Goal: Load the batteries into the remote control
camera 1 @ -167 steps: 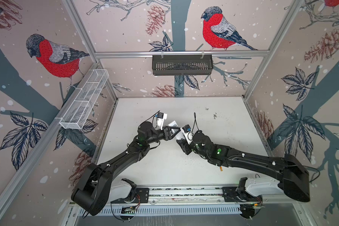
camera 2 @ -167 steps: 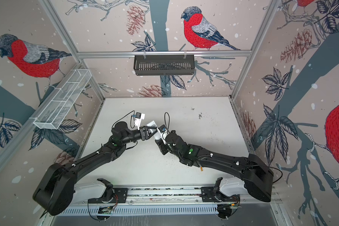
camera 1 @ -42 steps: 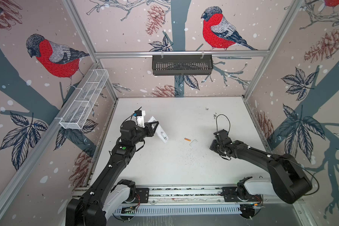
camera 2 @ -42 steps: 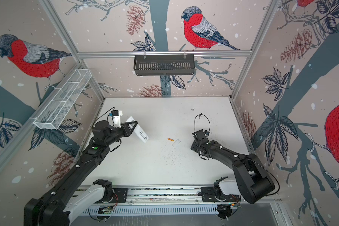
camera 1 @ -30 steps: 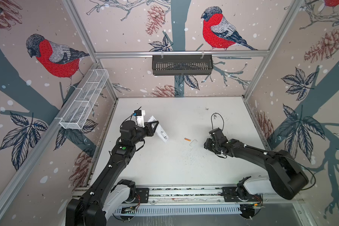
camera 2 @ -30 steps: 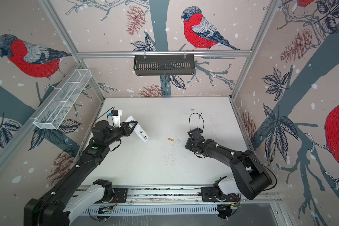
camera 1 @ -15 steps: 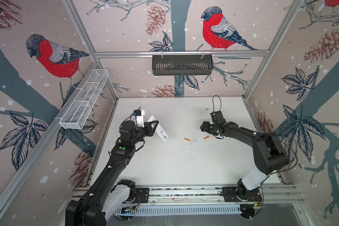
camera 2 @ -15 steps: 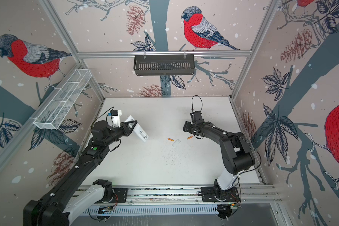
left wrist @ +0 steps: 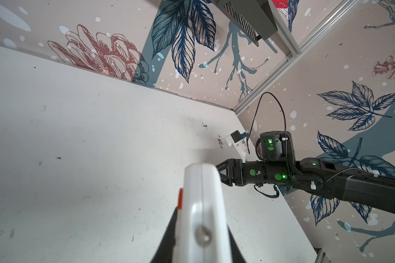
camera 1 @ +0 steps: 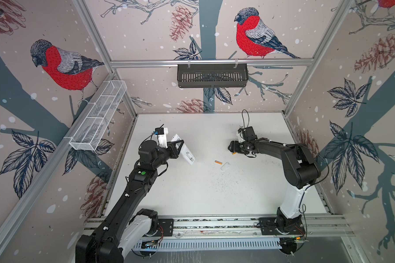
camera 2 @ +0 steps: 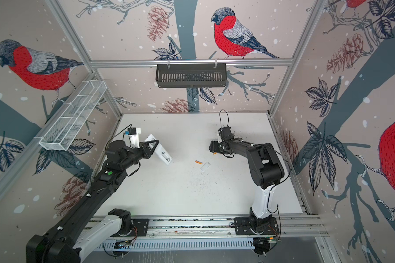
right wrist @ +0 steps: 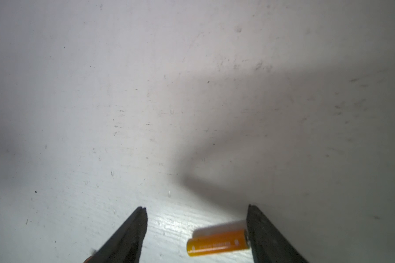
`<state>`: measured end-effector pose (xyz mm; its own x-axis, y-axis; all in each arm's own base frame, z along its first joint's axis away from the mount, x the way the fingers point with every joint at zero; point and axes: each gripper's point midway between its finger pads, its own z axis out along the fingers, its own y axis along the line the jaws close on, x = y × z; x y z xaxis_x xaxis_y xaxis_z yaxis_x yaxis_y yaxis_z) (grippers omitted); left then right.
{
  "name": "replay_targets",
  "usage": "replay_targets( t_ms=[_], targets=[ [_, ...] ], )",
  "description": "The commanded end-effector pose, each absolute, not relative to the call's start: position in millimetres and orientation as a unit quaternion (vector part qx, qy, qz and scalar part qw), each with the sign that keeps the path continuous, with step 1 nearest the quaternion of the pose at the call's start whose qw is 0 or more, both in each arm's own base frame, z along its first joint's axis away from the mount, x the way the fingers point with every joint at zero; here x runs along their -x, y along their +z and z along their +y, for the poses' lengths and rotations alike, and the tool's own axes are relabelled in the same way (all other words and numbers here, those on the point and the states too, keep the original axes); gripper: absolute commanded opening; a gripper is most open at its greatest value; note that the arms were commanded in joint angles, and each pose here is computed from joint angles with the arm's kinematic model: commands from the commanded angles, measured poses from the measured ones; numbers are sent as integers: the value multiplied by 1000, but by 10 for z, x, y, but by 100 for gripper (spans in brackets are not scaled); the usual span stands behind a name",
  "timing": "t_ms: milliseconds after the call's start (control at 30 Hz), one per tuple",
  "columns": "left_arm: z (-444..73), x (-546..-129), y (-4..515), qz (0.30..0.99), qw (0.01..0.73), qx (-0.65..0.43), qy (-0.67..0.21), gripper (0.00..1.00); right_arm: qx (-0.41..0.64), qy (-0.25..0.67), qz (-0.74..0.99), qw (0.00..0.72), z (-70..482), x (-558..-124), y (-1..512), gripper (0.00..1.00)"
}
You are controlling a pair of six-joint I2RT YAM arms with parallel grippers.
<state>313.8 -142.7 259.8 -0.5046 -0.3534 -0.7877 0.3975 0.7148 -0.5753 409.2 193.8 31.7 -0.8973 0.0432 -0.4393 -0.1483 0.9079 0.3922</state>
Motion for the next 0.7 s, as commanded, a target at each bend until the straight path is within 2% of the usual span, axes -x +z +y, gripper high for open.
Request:
replay_targets(
  t_ms=[0,333,667],
  targets=[
    [-1428,-3169,2679,772,510,-21,-379,10,41,214,960,177,1943,-3813,192,71],
    [-1433,-3161,2662,773,507,-20,-381,10,81,233,951,187,2134,-3747,320,70],
    [-1429,-3156,2662,772,508,-20,-381,10,134,201,956,166,2290,-3694,207,67]
  ],
)
